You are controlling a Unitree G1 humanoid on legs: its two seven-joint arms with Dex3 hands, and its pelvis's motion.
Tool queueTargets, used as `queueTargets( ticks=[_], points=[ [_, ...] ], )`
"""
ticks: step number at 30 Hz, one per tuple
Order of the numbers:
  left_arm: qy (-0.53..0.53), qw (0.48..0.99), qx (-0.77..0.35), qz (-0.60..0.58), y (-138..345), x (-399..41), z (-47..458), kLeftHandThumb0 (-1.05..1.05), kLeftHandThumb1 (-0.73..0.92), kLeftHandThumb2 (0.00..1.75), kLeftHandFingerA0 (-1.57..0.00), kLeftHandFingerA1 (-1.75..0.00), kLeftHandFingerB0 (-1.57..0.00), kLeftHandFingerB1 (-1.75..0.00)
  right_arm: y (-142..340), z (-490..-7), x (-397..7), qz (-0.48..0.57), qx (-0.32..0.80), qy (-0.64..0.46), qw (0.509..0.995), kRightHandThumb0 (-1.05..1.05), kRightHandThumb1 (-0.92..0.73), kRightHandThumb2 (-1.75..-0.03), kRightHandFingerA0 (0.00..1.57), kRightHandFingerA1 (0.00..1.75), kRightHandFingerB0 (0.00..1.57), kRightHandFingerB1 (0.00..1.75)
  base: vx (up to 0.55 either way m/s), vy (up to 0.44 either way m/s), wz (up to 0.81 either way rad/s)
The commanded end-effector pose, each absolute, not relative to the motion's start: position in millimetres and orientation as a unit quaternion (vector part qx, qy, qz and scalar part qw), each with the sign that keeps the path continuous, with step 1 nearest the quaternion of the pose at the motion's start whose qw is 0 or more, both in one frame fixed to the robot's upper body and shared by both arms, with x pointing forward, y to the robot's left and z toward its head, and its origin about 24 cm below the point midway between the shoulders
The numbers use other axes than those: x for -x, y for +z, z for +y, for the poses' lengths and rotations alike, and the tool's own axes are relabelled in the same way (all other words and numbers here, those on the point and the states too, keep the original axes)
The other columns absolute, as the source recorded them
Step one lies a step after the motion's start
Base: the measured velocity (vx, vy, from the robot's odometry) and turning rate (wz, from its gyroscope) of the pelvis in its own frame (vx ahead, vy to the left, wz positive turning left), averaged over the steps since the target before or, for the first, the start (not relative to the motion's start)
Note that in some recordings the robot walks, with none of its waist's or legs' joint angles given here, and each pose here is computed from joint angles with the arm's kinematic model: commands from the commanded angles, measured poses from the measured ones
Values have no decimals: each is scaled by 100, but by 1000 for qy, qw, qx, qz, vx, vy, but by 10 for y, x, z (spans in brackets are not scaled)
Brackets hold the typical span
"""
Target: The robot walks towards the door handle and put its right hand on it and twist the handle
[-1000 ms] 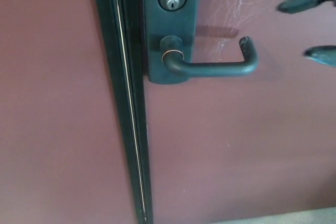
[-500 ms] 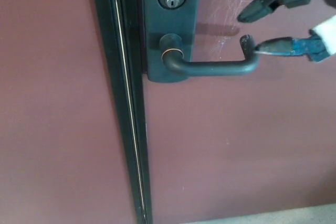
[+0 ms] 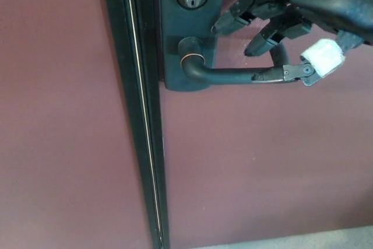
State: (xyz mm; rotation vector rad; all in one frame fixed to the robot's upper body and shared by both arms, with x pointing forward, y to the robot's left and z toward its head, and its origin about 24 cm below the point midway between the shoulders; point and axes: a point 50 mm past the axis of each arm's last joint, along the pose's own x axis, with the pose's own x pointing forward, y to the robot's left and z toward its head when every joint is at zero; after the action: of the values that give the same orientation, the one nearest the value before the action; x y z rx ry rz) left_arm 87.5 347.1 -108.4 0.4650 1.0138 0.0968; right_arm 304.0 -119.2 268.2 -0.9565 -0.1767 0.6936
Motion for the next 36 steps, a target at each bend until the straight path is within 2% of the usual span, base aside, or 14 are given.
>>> queueTargets(
  ticks=[1, 23, 35, 36],
  points=[
    [41, 839, -227, 492, -1083, -830, 3498, -32, 51, 66, -51, -48, -43, -44, 2694, -1186, -3070, -61, 473, 320, 819, -44, -52, -56, 56, 42, 49, 37, 0, 0, 0],
    [34, 833, -236, 500, -1088, -753, 3510, -33, 51, 67, -50, -48, -43, -44, 2683, -1178, -3147, -32, 480, 320, 816, -46, -52, -55, 53, 40, 50, 37, 0, 0, 0],
    [42, 836, -235, 494, -1062, -807, 3538, -35, 51, 68, -45, -47, -38, -43, 2740, -1032, -3334, -6, 527, 322, 786, -48, -52, -55, 52, 40, 50, 37, 0, 0, 0],
    [42, 837, -234, 493, -1054, -826, 3544, -28, 58, 58, -49, -40, -41, -36, 2746, -1028, -3348, -6, 531, 321, 784, -48, -52, -56, 52, 40, 50, 37, 0, 0, 0]
  ],
)
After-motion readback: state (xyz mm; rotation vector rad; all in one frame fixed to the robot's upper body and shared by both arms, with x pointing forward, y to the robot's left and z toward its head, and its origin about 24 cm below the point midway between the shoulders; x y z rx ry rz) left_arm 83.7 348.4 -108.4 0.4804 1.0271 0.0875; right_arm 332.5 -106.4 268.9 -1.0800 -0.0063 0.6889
